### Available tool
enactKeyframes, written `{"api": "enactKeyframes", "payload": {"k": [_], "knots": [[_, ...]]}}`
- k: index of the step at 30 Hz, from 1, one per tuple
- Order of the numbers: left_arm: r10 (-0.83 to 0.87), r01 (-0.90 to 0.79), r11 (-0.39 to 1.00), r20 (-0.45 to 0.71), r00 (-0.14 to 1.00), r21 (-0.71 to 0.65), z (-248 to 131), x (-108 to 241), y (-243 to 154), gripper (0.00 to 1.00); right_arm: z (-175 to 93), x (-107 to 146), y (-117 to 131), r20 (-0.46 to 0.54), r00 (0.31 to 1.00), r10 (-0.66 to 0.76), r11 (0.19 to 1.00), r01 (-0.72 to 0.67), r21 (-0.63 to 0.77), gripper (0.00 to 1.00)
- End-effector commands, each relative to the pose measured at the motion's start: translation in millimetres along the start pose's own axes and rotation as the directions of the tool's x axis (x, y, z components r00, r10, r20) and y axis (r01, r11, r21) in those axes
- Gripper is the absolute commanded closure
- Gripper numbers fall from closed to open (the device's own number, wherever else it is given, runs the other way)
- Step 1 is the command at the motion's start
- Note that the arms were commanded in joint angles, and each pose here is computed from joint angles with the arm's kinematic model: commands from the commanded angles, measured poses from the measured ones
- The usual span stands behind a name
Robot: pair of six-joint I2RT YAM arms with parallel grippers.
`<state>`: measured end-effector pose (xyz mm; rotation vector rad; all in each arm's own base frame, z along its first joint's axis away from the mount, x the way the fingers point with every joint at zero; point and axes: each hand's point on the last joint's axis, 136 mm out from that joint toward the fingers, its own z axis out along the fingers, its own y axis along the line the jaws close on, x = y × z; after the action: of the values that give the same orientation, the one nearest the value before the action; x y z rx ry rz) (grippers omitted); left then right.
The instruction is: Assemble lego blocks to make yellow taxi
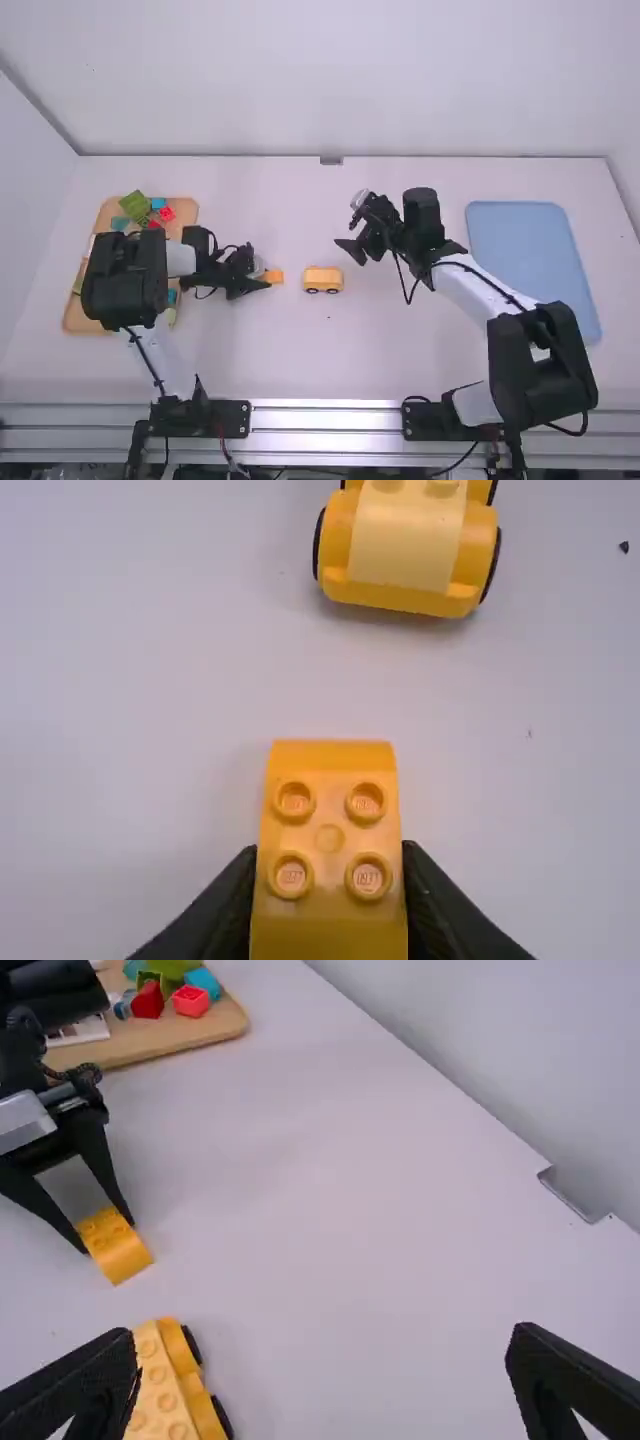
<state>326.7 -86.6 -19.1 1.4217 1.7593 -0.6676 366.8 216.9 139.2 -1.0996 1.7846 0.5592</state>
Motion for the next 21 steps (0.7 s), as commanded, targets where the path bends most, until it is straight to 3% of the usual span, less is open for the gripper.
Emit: {"api": "enactKeyframes", "payload": {"k": [1,9,12,21], "knots": [[0.031,-0.03,0.999,-0.026,0.999,0.011,0.0,1.1,0.2,0.67,2.1,4.2,2.5,-0.008,1.0,0.01,1.0,-0.01,-0.009,0.02],[0.112,-0.109,0.988,-0.019,0.994,0.105,-25.6,-46.8,-5.9,0.8,1.5,11.1,6.2,-0.032,0.999,-0.024,0.999,0.023,-0.026,0.02],[0.151,-0.148,0.975,-0.008,0.988,0.164,-23.3,-69.0,-13.2,0.81,2.3,25.6,25.1,-0.064,0.991,-0.117,0.987,0.109,-0.117,0.02],[0.238,-0.237,0.946,0.024,0.971,0.22,-2.8,-104.7,-16.2,0.82,14.7,57.4,57.4,0.09,0.987,-0.132,0.937,0.154,-0.313,0.02]]}}
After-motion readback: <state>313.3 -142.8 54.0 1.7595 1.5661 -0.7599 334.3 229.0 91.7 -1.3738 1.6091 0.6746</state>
